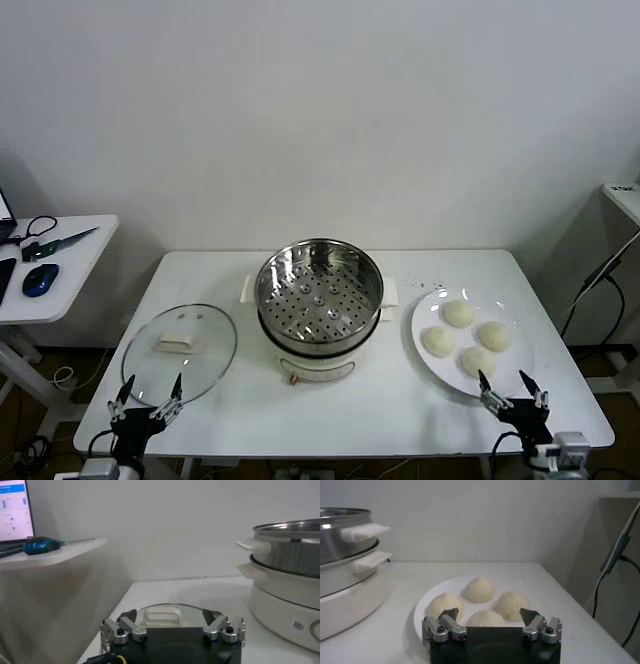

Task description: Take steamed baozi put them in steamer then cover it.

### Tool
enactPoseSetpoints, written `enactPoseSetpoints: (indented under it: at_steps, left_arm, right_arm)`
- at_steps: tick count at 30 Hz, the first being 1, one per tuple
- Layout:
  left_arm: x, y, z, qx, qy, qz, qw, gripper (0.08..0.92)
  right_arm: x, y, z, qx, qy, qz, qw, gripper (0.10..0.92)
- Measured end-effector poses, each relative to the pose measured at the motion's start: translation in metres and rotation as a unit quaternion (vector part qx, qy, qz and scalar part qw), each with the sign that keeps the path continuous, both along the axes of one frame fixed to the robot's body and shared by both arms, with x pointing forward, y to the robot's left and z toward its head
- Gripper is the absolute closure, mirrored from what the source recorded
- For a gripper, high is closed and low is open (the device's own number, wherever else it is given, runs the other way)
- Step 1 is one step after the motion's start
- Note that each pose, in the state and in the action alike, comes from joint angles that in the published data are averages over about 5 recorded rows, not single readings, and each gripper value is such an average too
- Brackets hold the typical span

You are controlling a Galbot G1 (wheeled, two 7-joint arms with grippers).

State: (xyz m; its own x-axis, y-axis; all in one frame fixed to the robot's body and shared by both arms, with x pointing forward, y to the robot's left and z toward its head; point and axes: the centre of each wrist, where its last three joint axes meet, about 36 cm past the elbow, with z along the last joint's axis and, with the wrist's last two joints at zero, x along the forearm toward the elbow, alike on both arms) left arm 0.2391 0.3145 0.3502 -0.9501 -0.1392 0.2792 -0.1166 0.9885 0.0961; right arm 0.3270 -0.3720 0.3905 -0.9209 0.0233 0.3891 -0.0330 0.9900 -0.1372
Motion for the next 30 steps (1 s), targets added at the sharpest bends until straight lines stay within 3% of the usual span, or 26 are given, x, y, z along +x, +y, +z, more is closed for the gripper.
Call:
enactPoseSetpoints:
  at_steps: [6,11,15,21,30]
  left_arm:
    - [0.004,0.001,0.008,0.004,0.018,0.005,1.000,0.177]
    - [0.003,0.000,0.009,0.005,0.026,-0.003,1.000,0.177]
    - [0.003,-0.004,0.010,0.004,0.018,-0.012,1.000,0.177]
    - [0.004,-0.008,0.013,0.004,0.001,-0.020,1.000,0.177]
    - [0.006,-0.008,0.011,0.006,-0.018,-0.023,1.000,0.177]
  right_arm:
    - [0.064,-0.023,0.044,-0.063,0.019,0.091,0.994,0.200]
    - [0.134,-0.041,0.093,-0.141,0.031,0.218,0.965,0.200]
    - [0.178,-0.053,0.112,-0.197,0.065,0.326,0.922,0.200]
    - [0.233,-0.071,0.132,-0.258,0.139,0.460,0.838,0.200]
    - [0.302,-0.067,0.175,-0.329,0.241,0.548,0.731,0.200]
